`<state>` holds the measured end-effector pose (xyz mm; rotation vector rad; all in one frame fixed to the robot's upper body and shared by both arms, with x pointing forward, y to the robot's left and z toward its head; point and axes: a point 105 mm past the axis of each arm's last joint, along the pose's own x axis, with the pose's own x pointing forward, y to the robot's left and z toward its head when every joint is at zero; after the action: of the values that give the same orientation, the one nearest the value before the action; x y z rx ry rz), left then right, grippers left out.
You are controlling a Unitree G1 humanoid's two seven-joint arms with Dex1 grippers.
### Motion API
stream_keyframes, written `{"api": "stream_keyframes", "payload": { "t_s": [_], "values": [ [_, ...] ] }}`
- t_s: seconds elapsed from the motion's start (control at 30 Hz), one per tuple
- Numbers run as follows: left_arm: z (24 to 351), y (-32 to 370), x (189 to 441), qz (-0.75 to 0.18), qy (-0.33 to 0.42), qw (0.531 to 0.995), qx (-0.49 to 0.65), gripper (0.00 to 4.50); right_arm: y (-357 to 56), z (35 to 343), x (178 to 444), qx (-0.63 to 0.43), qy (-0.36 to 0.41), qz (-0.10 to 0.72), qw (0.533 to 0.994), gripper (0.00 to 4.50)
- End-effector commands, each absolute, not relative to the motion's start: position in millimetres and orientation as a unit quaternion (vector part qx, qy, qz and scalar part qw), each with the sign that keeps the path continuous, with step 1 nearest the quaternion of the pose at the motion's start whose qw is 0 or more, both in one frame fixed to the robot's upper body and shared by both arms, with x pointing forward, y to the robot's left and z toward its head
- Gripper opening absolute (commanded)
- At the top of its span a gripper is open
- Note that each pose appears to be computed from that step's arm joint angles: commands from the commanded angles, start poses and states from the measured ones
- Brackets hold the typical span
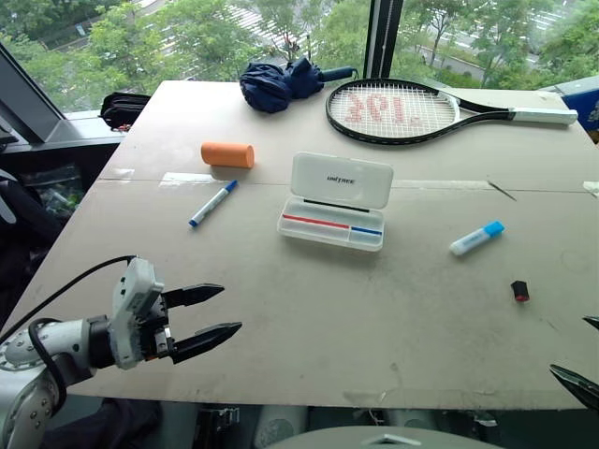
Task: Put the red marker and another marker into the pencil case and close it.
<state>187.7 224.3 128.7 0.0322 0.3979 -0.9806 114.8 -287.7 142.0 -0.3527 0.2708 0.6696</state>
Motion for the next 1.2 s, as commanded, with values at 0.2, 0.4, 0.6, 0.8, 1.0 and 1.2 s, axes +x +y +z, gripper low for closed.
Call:
{"api": "stream_keyframes", "payload": {
  "t_s": [0.2,0.4,0.6,0.8,1.0,1.2],
  "values": [
    [144.4,214.8,210.8,-0.471,0.154,0.868,0.034,4.45,-259.2,147.6,134.4,-0.157,0.074,0.343,0.923,4.50],
    [147.4,198.9,236.7,-0.461,0.139,0.871,0.096,4.45,-220.1,159.4,146.5,-0.137,0.037,0.397,0.907,4.50],
    [148.1,171.0,279.5,-0.504,0.149,0.833,0.171,4.45,-183.3,166.9,153.8,-0.124,0.015,0.454,0.882,4.50],
    [141.0,145.8,327.3,-0.560,0.148,0.782,0.230,3.62,-167.2,167.1,155.0,-0.122,0.007,0.466,0.877,4.50],
    [128.8,134.4,359.4,-0.581,0.158,0.746,0.285,2.44,-163.6,168.1,151.6,-0.127,0.000,0.451,0.883,4.50],
    [111.7,130.5,366.3,-0.610,0.186,0.697,0.329,1.06,-165.3,167.2,145.8,-0.131,0.000,0.426,0.895,4.50]
  ]
}}
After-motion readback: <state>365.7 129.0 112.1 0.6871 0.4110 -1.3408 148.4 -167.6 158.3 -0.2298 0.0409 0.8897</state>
